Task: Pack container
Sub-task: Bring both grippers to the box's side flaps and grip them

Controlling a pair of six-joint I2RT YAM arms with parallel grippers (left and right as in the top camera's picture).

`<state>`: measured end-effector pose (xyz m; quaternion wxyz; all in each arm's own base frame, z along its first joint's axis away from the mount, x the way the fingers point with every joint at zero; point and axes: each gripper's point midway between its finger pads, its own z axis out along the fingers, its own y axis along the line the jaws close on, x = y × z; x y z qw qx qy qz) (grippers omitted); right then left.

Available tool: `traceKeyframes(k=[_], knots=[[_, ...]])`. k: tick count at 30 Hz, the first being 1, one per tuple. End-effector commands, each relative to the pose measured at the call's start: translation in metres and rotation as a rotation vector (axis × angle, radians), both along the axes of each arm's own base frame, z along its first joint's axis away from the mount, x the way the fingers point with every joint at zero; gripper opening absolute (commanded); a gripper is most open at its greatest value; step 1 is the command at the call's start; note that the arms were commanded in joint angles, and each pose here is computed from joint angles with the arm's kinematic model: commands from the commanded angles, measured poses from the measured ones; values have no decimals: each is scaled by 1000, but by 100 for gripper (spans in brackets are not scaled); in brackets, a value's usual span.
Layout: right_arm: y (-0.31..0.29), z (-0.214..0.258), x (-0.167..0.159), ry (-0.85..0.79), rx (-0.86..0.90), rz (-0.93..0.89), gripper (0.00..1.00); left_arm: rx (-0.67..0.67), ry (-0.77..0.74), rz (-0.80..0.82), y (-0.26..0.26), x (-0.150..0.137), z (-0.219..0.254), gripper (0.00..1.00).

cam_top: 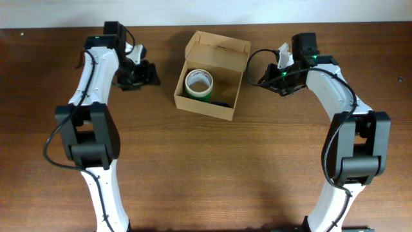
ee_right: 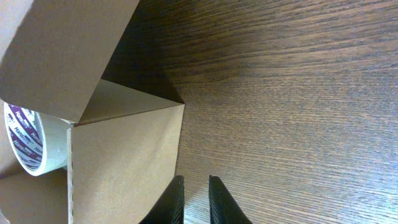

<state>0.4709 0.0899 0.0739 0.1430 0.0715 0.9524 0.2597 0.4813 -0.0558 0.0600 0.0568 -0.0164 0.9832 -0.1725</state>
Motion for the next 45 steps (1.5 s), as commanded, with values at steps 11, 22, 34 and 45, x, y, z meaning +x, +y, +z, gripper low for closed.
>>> traceKeyframes(k=[11, 22, 34, 45], knots=[[-27, -5, -8, 57, -10, -52, 13, -18, 74, -115, -50, -24, -7, 19], [-38, -9, -22, 84, -34, 3, 12, -4, 93, -213, -93, -41, -8, 18], [-36, -4, -17, 72, -18, -4, 12, 82, 90, -176, -90, -38, -11, 21], [-11, 40, 33, -34, 260, -170, 9, -188, -89, 39, -63, 31, 18, 31]])
